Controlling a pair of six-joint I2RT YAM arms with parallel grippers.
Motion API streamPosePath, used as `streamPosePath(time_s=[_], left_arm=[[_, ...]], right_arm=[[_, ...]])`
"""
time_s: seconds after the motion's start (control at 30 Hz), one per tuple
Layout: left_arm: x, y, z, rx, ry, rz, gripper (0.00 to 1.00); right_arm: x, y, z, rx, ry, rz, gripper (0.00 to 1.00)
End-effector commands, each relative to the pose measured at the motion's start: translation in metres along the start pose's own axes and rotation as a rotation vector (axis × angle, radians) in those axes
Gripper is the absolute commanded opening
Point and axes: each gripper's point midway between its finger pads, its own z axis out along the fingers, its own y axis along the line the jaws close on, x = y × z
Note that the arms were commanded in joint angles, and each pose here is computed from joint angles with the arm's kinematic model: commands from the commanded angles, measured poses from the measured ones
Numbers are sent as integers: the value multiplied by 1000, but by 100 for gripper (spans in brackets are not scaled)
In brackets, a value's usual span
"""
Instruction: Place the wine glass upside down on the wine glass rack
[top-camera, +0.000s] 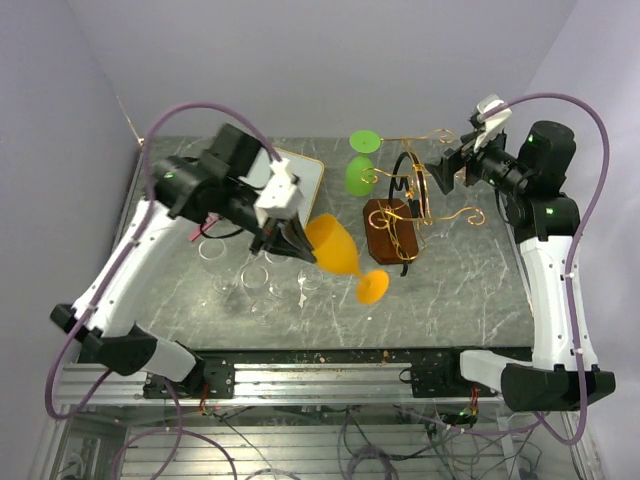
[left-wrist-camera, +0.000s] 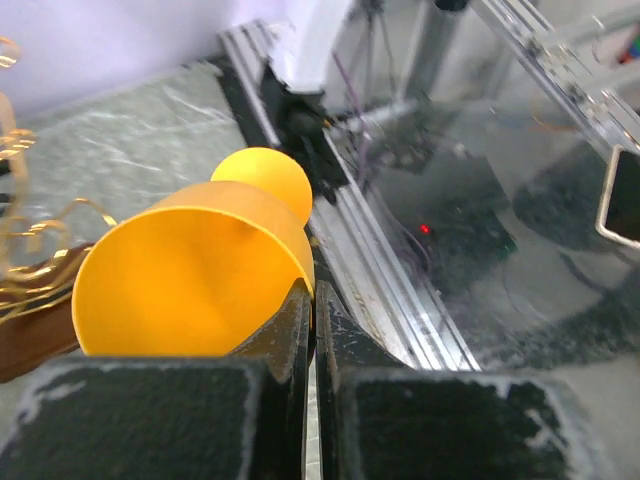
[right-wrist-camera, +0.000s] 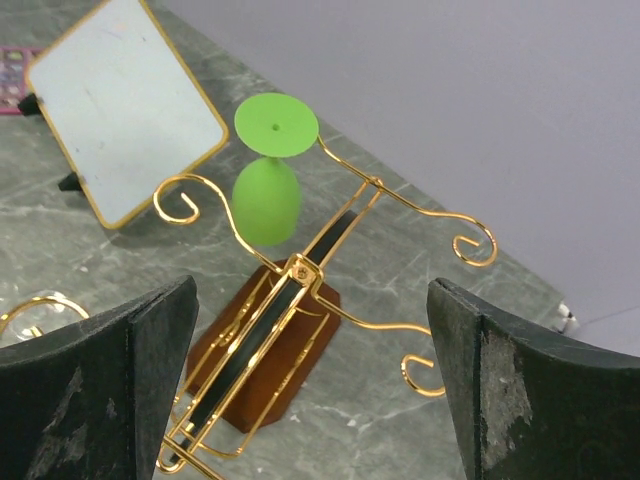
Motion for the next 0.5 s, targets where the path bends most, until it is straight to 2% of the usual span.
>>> streamPosePath(time_s=[0.0,0.1,0.27,0.47], left_arm=[[-56,-17,-36,-55,-202,59,7],[-68,-5,-51,-193,-207,32,7],[-81,41,-82,-545,-223,-56,7],[-108,75,-129,-865,-298,-57,7]], right_arm=[[-27,-6,-5,-7,-88,102,97],[-33,-10,-3,-5,-115,181,94],[-44,-7,4,-45,-154,268,89],[-73,1,2,-107,-214,329,88]])
